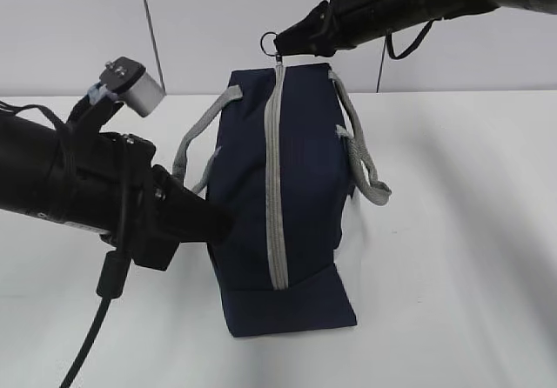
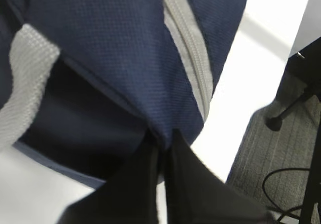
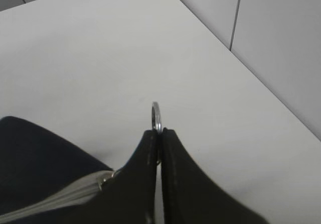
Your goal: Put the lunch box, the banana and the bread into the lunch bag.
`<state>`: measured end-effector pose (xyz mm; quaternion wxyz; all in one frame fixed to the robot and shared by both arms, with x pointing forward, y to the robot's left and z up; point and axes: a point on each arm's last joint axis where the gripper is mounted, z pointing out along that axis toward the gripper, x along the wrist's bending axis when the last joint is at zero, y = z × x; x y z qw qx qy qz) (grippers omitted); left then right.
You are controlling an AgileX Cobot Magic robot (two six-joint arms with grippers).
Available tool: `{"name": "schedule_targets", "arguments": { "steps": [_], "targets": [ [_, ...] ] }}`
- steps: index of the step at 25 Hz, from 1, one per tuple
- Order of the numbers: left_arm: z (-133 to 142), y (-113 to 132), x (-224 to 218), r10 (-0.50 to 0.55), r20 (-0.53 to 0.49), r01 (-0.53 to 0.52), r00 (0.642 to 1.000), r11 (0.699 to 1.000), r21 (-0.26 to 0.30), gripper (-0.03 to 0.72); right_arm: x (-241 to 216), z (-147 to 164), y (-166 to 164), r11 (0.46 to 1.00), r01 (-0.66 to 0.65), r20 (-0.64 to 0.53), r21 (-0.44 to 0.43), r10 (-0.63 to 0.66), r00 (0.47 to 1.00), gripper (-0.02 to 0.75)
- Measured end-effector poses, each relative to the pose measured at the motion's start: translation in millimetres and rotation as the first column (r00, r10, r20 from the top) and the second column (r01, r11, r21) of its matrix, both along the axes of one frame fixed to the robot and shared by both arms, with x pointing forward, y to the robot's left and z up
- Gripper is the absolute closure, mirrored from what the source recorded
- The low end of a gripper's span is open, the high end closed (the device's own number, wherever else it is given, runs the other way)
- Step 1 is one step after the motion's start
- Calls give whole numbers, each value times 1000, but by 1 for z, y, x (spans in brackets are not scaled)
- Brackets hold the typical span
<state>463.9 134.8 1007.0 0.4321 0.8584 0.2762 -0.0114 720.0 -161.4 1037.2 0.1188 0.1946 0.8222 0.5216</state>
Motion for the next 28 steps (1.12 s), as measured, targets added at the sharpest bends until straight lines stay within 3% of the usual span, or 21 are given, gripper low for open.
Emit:
{"name": "schedule_targets", "arguments": {
  "steps": [7,15,28],
  "targets": [
    [0,0,-2,-17,-10,17,1000,1000,0,685,21,-25,-10,1000,18,-19,-4,-18,1000,738],
    [-1,1,-3,-18,-40,18,999,1000,1,685,22,-22,-22,999,13,-41,41,-12,999,738],
    [-2,2,-6,-27,-96,28,995,1000,14,685,24,-25,-25,998,58,-62,29,-56,997,738]
  ]
}}
